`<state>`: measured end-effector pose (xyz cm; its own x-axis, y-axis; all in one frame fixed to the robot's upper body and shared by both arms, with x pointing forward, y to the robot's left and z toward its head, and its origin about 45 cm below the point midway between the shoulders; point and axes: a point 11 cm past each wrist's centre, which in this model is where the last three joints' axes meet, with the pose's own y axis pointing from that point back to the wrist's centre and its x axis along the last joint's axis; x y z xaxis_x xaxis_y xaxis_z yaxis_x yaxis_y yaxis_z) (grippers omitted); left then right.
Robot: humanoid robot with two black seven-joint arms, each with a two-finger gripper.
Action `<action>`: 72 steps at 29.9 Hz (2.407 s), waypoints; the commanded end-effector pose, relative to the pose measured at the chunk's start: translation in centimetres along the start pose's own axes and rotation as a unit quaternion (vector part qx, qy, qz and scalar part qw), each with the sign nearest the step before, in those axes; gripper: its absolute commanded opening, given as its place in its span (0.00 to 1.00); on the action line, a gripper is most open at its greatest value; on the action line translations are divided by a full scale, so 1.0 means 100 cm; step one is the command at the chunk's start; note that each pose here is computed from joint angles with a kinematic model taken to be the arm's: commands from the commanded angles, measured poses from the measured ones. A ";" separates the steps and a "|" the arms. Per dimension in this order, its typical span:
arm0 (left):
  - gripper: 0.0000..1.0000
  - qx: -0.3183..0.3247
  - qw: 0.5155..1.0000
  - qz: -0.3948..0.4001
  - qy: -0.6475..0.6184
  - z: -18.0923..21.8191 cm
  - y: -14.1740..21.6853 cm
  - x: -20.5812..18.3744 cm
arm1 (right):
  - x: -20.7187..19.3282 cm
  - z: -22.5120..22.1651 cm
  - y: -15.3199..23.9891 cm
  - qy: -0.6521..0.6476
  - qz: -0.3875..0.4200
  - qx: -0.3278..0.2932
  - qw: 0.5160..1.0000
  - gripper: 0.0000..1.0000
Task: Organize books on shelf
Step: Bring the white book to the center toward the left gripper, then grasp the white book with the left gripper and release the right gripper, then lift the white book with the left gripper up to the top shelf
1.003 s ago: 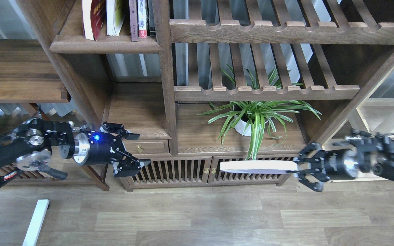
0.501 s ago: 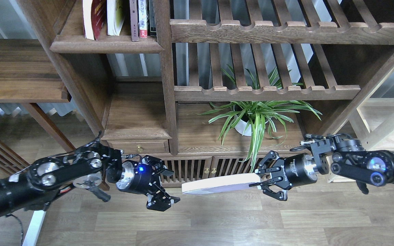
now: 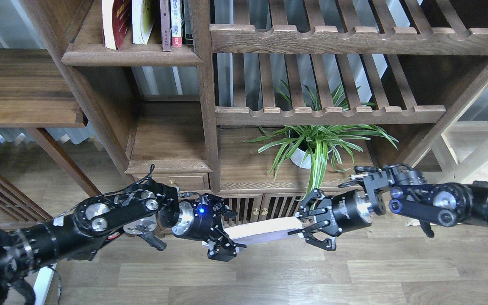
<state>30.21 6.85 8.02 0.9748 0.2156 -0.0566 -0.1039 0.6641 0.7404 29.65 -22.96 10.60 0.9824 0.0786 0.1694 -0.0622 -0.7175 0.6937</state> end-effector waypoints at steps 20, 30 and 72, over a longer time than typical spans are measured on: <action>0.13 0.002 0.999 0.016 -0.037 0.008 -0.016 -0.005 | 0.008 -0.009 -0.015 0.017 -0.011 -0.003 1.000 0.07; 0.00 -0.004 0.999 0.019 -0.037 0.011 -0.016 -0.005 | 0.010 -0.008 -0.014 0.018 -0.009 -0.005 1.000 0.07; 0.00 -0.170 0.956 0.226 0.076 0.001 0.280 0.115 | -0.097 0.224 0.200 -0.261 0.281 -0.258 0.887 1.00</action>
<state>37.89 25.52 25.46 0.8193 0.5673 0.0834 -0.5302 0.6941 0.4869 23.99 -52.57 7.48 0.7187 -0.6232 0.3083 -0.5025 -0.1591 0.8498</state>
